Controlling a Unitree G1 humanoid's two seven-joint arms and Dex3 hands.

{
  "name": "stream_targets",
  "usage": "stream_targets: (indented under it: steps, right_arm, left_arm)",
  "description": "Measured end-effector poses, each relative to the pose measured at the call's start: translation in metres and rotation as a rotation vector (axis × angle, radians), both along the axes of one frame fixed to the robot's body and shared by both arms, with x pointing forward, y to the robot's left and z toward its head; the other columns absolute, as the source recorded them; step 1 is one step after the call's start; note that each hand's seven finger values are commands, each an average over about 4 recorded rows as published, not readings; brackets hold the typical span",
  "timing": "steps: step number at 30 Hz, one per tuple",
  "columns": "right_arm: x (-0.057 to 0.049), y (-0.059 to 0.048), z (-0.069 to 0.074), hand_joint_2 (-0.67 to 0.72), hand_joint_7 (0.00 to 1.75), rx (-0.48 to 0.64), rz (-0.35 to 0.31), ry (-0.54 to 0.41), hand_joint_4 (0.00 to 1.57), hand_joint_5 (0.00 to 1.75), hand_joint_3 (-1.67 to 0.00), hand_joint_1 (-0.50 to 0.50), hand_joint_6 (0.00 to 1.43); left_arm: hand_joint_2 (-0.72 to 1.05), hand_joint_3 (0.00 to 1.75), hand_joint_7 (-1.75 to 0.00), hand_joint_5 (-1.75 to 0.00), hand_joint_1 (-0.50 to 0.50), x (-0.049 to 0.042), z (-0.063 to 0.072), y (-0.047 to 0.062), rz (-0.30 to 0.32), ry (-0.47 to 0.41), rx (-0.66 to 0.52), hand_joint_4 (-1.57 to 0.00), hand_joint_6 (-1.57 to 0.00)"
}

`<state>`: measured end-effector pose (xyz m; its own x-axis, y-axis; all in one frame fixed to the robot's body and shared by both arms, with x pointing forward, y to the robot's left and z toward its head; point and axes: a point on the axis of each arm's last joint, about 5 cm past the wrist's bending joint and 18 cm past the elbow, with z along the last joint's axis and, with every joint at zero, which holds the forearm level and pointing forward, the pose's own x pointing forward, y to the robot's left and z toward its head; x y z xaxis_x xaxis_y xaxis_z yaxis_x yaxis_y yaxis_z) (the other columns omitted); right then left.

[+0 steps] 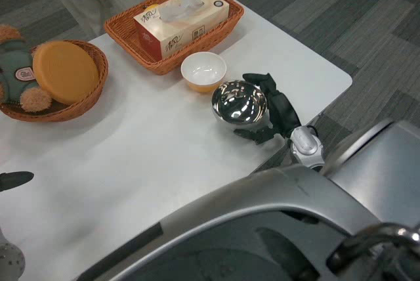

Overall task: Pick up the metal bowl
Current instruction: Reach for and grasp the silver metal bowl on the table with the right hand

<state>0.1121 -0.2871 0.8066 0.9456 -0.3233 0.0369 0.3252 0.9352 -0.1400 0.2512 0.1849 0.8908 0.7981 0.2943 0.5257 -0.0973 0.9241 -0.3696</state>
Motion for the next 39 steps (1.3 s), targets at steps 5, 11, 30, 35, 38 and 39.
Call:
stream_targets:
  steps: [5, 11, 30, 35, 38, 39]
  right_arm:
    - [0.008, -0.003, 0.013, -0.6, 1.61, -0.037, 0.016, -0.083, 1.43, 1.55, -1.35, -0.46, 1.26]
    - [0.018, -0.005, 0.029, -0.6, 1.61, -0.079, 0.044, -0.158, 1.4, 1.55, -1.35, -0.46, 1.2]
    - [0.046, 0.011, 0.056, -0.59, 1.61, -0.13, 0.192, -0.254, 1.4, 1.65, -1.43, -0.46, 1.15]
    - [0.058, 0.02, 0.059, -0.6, 1.61, -0.125, 0.245, -0.277, 1.4, 1.65, -1.43, -0.46, 1.14]
    - [0.065, 0.027, 0.06, -0.59, 1.61, -0.12, 0.282, -0.284, 1.4, 1.6, -1.43, -0.46, 1.14]
    - [0.068, 0.029, 0.06, -0.59, 1.61, -0.117, 0.295, -0.284, 1.4, 1.6, -1.43, -0.46, 1.13]
  left_arm:
    - [-0.7, 0.09, 0.0, 0.0, -0.5, 0.0, 0.0, 0.0, -0.001, 0.0, 0.0, 0.0, 0.0]
    - [-0.68, 0.09, 0.0, 0.0, -0.5, 0.0, 0.0, 0.0, -0.002, 0.0, 0.001, 0.0, 0.0]
    - [-0.68, 0.09, 0.0, 0.0, -0.5, 0.0, 0.0, -0.001, -0.004, 0.001, 0.002, 0.0, 0.0]
    - [-0.66, 0.09, 0.0, 0.0, -0.5, -0.0002, 0.0, -0.001, -0.004, 0.002, 0.001, 0.0, 0.0]
    - [-0.72, 0.09, 0.0, 0.0, -0.5, -0.0003, 0.0, -0.001, -0.004, 0.002, 0.001, 0.0, 0.0]
    - [-0.72, 0.09, 0.0, 0.0, -0.5, -0.0003, 0.0, -0.001, -0.004, 0.002, 0.002, 0.0, 0.0]
